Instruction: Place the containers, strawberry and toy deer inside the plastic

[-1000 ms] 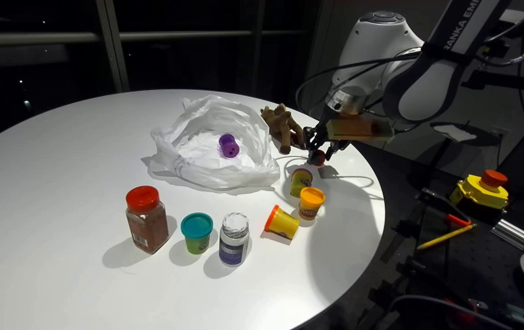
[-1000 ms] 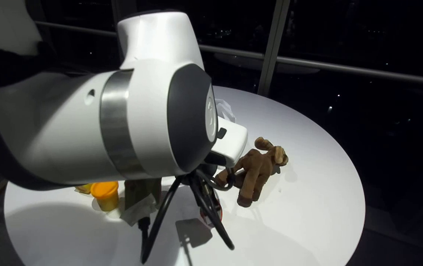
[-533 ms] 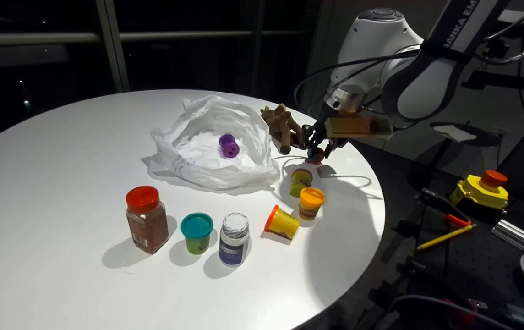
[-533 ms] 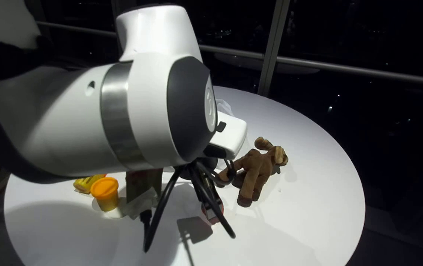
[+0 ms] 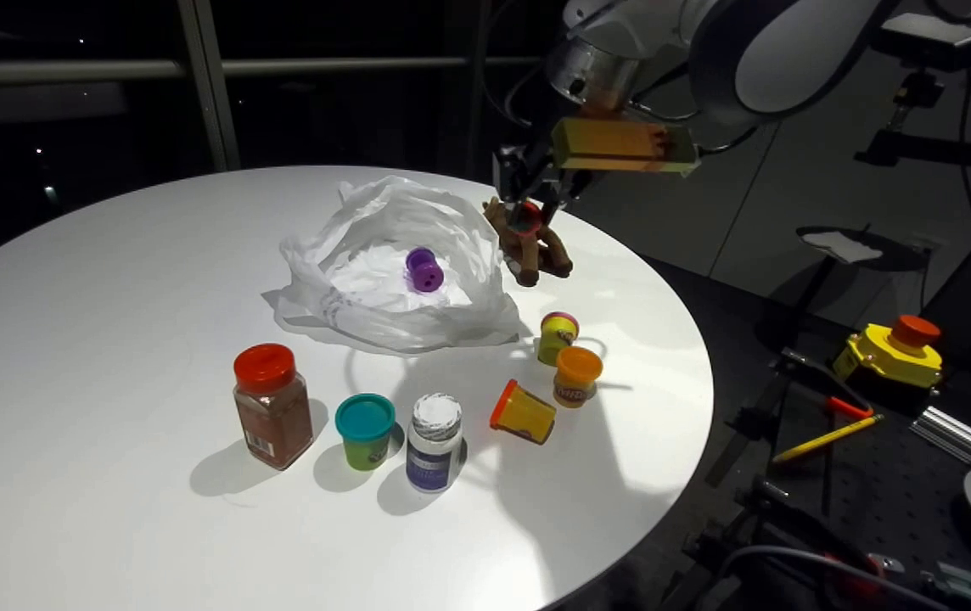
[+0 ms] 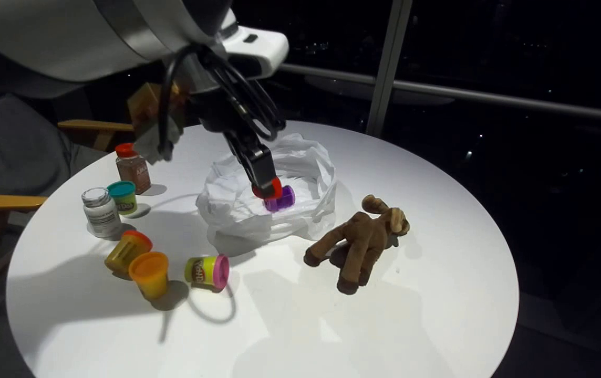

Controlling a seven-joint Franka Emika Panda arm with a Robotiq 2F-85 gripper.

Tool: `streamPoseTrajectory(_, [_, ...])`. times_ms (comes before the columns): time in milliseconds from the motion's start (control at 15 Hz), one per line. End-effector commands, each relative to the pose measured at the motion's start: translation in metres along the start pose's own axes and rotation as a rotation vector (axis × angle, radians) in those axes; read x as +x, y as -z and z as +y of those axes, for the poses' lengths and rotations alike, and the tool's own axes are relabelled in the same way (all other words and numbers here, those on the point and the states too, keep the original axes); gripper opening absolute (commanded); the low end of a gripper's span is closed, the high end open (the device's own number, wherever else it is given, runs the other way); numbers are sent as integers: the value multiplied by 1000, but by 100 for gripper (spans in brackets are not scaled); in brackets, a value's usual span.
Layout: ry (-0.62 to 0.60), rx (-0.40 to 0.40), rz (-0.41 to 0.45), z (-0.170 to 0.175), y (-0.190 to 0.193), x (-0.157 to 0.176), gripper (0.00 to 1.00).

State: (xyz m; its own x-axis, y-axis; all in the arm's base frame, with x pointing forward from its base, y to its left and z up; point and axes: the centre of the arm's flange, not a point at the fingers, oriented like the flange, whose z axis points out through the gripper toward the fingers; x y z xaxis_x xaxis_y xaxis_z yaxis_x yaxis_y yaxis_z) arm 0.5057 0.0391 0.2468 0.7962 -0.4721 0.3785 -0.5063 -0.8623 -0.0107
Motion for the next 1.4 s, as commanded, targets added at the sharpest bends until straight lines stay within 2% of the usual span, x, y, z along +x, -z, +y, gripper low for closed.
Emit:
streamPoseTrajectory(0, [101,59,49,-57,3,-1,23])
streamPoseTrajectory(200, [160,75,61,-84,-19,-6,23])
streamPoseTrajectory(333, [187,56,64,-92,-40,-5,23])
streamPoseTrajectory(667, [213,-14,67,-85,-88,6,23])
streamPoseTrajectory(933, [211,-52,76,-78,-108,17,23])
streamPoseTrajectory(1000, [212,-59,84,-75,-107,19,42])
streamPoseTrajectory(1067, [214,-71,103,-72,-101,23,73])
streamPoseTrajectory(1200, [207,-78,123,-61,-77,32,76])
streamPoseTrajectory(1333, [172,-65,108,-50,-49,39,92])
